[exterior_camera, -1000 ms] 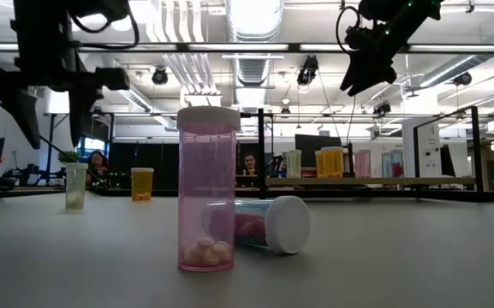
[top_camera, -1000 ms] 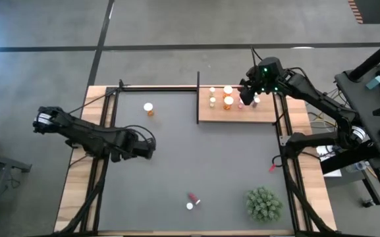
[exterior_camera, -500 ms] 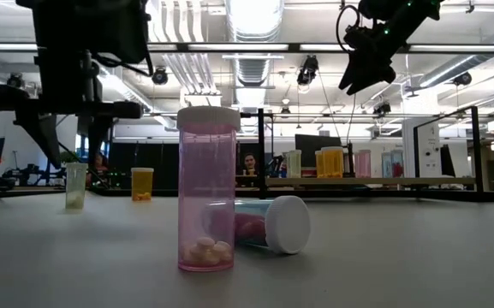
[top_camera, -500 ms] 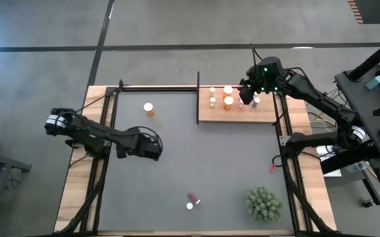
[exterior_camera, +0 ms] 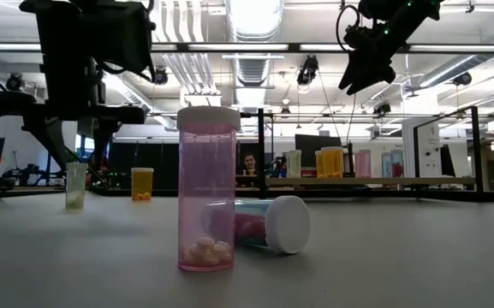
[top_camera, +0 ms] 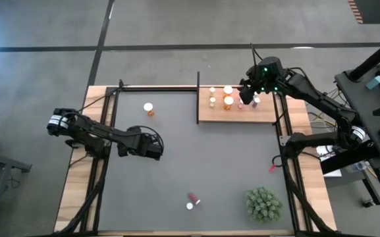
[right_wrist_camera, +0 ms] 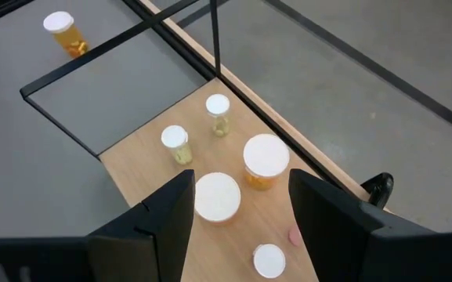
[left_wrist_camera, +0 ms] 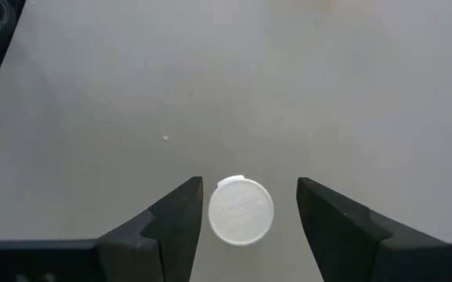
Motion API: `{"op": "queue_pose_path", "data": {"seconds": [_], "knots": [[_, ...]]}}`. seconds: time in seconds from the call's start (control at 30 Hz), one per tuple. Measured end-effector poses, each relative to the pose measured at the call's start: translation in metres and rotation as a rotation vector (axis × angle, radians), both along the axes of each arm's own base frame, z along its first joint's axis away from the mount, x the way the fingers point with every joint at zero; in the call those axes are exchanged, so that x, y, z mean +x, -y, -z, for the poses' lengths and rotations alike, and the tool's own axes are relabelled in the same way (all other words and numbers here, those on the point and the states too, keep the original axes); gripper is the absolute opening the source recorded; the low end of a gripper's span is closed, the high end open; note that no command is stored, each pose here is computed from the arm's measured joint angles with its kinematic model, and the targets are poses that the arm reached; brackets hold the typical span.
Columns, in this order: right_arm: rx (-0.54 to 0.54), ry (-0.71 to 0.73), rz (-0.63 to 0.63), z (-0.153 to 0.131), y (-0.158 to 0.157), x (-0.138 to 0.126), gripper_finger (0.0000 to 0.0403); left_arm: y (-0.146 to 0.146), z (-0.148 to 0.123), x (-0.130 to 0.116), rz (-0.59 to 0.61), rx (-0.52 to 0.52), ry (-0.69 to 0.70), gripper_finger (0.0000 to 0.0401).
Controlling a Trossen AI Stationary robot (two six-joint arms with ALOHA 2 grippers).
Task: Pick and place medicine bottles onto shelf by color
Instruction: Put the yellow medicine bottle on the shelf aligned with the other yellow medicine bottle
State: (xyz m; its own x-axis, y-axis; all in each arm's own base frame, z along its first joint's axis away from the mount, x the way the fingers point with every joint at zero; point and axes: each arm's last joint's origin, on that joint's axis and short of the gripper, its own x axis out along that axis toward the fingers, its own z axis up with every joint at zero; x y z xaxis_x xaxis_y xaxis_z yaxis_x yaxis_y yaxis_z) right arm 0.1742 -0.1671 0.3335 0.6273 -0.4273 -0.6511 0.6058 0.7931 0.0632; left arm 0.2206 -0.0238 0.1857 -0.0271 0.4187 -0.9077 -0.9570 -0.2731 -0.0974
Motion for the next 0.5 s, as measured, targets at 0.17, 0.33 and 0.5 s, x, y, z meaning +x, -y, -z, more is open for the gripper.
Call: {"op": "queue_pose_path", "data": {"seconds": [0.17, 0.33, 0.5], "knots": [[-0.002, 0.002, 0.0, -0.0002, 0.0001, 0.0001, 0.0199, -0.0004, -0.0001, 0.0001, -0.002, 0.0, 0.0, 0.0156], [-0.003, 0.002, 0.0, -0.0002, 0.0001, 0.0001, 0.0199, -0.0003, -0.0011, 0.0011, 0.016, -0.002, -0.002, 0.0108], [-0.003, 0.002, 0.0, -0.0002, 0.0001, 0.0001, 0.0199, 0.0, -0.0028, 0.0028, 0.021, -0.004, 0.007, 0.0098]]}}
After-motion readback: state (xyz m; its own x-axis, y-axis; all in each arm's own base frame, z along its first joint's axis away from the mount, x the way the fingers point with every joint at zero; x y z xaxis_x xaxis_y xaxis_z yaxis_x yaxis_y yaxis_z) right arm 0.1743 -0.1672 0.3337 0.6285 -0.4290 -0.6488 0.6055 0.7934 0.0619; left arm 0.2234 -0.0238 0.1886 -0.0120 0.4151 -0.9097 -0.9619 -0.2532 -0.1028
